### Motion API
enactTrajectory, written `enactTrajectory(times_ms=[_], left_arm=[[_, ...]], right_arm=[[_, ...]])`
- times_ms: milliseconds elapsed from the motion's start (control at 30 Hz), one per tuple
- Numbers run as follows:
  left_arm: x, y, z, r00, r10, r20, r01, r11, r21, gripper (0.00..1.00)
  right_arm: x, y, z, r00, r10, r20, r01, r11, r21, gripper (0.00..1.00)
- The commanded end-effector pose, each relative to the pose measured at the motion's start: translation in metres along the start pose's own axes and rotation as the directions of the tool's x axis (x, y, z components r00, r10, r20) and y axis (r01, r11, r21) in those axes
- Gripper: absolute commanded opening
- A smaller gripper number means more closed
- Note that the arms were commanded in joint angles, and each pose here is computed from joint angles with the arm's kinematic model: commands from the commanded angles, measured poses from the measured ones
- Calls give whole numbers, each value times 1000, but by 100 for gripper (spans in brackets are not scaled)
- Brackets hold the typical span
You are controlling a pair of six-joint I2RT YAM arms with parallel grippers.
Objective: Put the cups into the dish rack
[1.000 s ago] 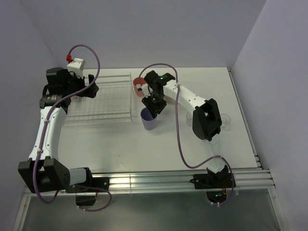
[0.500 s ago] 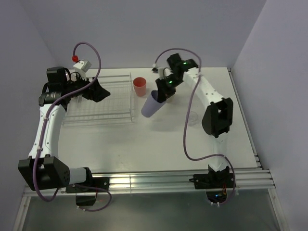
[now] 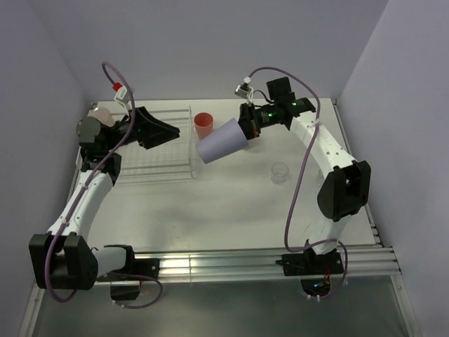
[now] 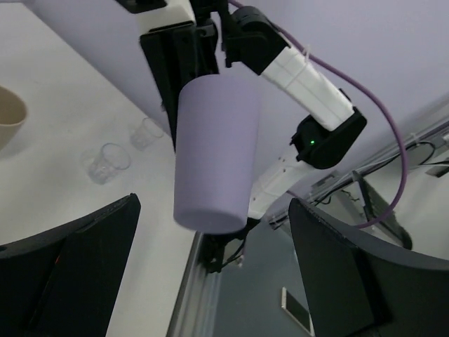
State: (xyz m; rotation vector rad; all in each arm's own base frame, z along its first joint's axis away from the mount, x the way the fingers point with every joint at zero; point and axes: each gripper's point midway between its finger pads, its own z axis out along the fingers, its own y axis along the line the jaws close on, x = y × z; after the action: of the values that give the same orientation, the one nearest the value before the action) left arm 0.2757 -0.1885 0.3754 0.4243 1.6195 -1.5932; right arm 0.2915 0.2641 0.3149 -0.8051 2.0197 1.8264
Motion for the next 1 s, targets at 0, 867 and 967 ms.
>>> enactTrajectory(times_ms=[0,867,967], left_arm=[[-10,-37,7,995,-49,88,40,994,103,97],[28,-35,28,965,-243,101,222,957,184,91],[28,-35,28,965,-240,104,218,959,181,90]], right_arm=[[-7,44,10,998,-43,-46,33,981,-189,0],[-47,92,28,984,-119,134,157,934,-320,0],[-48,92,31,988,-81,128,120,936,-331,0]])
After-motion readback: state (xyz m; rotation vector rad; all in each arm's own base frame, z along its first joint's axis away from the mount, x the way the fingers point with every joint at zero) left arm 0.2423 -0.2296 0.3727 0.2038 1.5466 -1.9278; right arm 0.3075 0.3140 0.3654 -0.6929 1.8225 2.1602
